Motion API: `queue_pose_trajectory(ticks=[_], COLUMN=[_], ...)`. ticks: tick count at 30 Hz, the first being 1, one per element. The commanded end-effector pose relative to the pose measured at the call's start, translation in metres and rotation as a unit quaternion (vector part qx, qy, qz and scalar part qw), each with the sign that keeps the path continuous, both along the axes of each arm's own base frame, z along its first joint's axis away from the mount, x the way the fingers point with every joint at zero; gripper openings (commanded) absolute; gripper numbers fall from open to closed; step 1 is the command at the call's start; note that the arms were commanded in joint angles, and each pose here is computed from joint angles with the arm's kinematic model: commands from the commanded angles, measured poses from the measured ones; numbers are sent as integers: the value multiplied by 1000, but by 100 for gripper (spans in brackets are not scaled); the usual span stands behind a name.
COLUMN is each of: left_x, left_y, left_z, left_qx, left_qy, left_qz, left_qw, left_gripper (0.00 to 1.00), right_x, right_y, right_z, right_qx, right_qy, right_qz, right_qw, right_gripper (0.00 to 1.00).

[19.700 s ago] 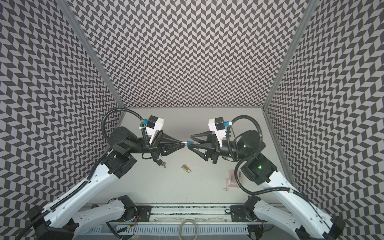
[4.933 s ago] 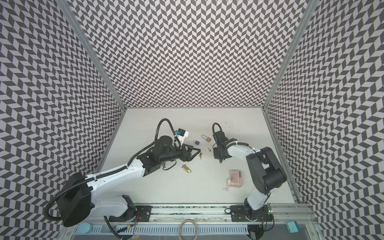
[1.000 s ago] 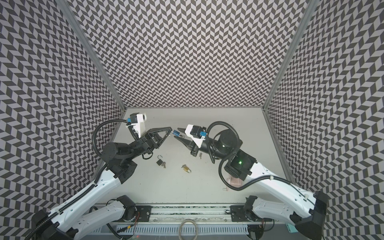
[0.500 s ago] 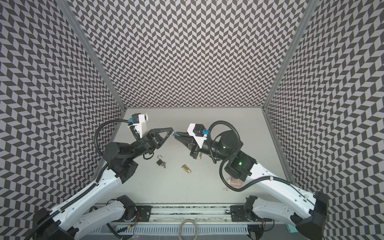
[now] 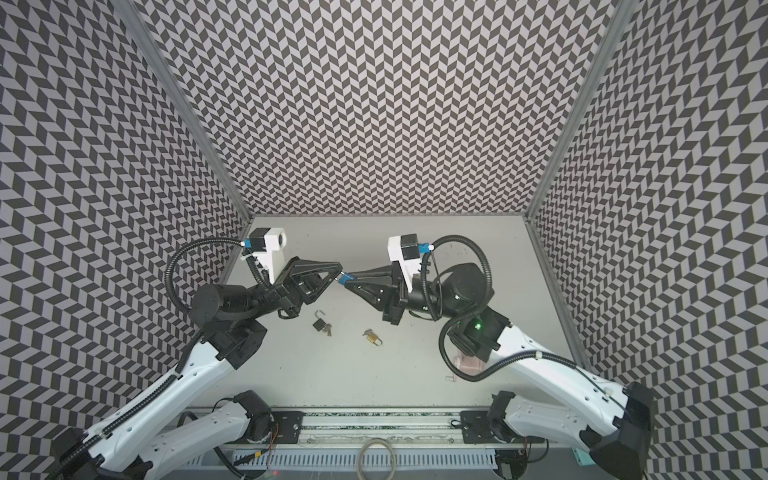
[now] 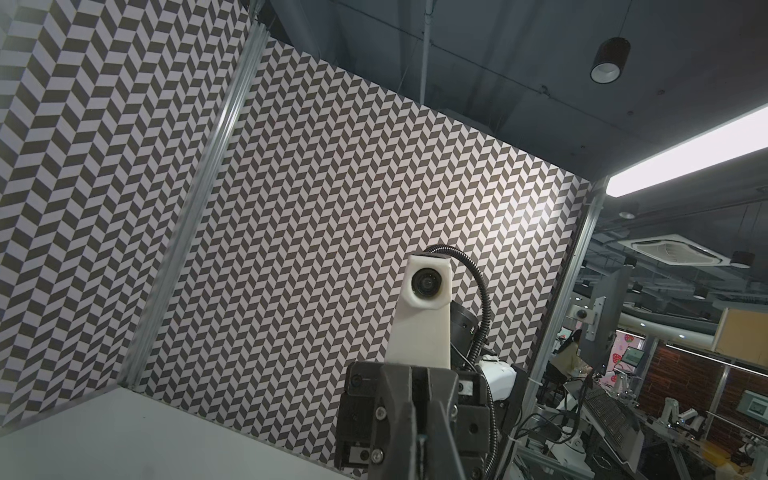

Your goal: Lock with the key

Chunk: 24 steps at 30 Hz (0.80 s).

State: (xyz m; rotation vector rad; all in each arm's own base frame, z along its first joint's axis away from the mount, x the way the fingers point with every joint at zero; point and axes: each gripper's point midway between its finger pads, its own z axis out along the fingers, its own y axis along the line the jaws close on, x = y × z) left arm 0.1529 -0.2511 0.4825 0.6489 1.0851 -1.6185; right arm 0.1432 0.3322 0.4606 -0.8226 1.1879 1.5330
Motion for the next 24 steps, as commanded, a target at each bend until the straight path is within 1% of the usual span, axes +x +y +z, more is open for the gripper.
queue_pose_trajectory(ticks=[1,5,8,13,17,19,21,24], left_x=[-1,-4,-8,-13,-9,-7,-7,-5], left_y=[-9,-18,-29,-56,-59,-62,-62,-54], left_z=[-5,-8,-12,-36,-58,-64,-61,-48], left_qx=[15,13,12,18,10,17,17,15], left_qy=[6,16,25,58,92,96,93,76], left_qz=[-8,-17,-37,-79,-85,-86,-86,-72], left_qw=[1000,1000,999,995,992,992,992,994], left_gripper=[0,0,0,0,0,0,0,0], right_x=[-9,2,9,5,-1,-5,-7,-2], right_y=[-4,-3,-1,2,-8,-13,-14,-13], right_z=[18,19,22,42,59,66,68,58], right_qx=[39,33,33,59,92,104,101,70], right_qy=[-9,-32,-46,-66,-64,-67,-69,-72], right_qz=[19,-17,-41,-23,-20,-15,-13,-33], right_qw=[999,999,998,996,993,992,992,994], right_gripper=[0,0,0,0,0,0,0,0])
